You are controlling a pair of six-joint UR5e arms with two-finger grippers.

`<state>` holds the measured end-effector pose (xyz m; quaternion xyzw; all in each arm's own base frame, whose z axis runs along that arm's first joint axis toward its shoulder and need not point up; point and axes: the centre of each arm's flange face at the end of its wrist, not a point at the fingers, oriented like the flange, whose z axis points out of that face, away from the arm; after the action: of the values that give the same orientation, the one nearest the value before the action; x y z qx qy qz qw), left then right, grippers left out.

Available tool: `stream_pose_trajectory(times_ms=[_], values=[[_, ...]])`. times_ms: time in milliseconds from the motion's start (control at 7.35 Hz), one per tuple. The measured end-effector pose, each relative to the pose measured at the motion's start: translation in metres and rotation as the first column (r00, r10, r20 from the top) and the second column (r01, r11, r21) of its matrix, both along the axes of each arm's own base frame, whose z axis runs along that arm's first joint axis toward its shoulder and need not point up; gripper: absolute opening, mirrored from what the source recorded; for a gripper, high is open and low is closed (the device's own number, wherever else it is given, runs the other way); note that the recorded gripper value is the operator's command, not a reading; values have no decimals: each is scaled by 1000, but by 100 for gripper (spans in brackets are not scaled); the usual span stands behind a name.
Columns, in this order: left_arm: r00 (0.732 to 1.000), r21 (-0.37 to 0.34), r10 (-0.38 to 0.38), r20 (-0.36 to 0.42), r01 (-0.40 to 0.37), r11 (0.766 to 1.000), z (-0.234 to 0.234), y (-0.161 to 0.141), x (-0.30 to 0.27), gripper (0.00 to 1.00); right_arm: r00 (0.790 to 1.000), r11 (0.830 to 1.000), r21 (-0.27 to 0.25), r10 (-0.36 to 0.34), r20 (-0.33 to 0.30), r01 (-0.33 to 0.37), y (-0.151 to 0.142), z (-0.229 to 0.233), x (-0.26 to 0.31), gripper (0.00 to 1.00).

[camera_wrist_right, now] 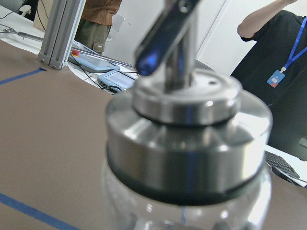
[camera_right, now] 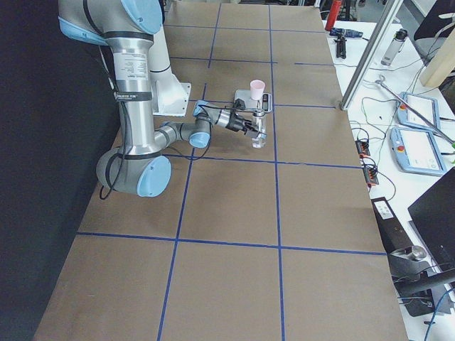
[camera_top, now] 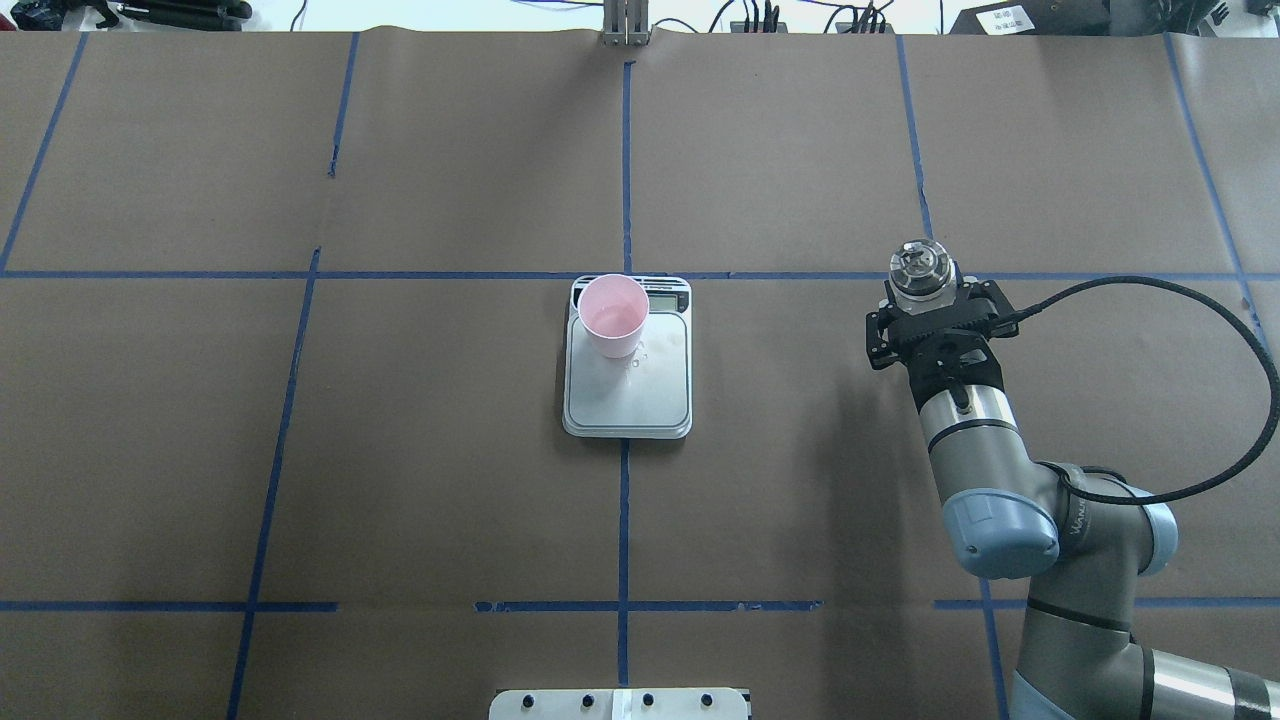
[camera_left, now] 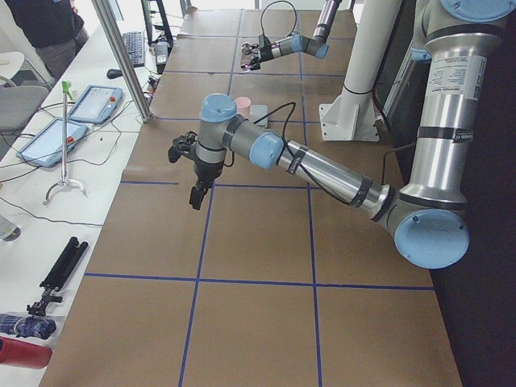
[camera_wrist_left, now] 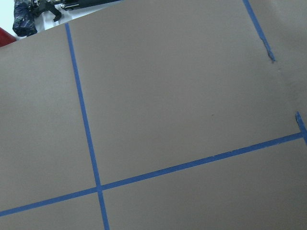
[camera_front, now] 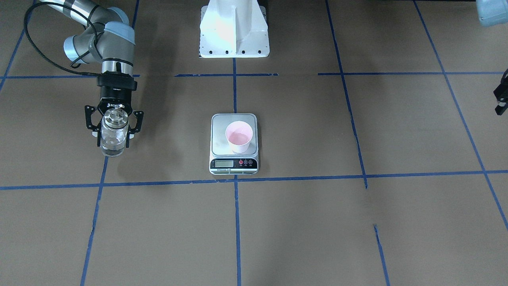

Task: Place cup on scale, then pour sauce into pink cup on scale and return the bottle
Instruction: 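Carry the dispenser with the right gripper over the pink cup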

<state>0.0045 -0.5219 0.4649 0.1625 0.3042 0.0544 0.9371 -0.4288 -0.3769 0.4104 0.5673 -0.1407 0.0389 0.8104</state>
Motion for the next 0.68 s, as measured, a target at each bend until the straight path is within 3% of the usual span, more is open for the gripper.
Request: stream_pose_trajectory(times_ms=[272,680], values=[[999,-34,-20,30,21,999,43,-1,-46,100,993,1000,-24,-12,-119,9,-2,-44,-9,0],[1000,-72,-14,15,15,997,86,9,-84,100,958,997,-76,-20,-287,-2,-9,-94,-31,0]])
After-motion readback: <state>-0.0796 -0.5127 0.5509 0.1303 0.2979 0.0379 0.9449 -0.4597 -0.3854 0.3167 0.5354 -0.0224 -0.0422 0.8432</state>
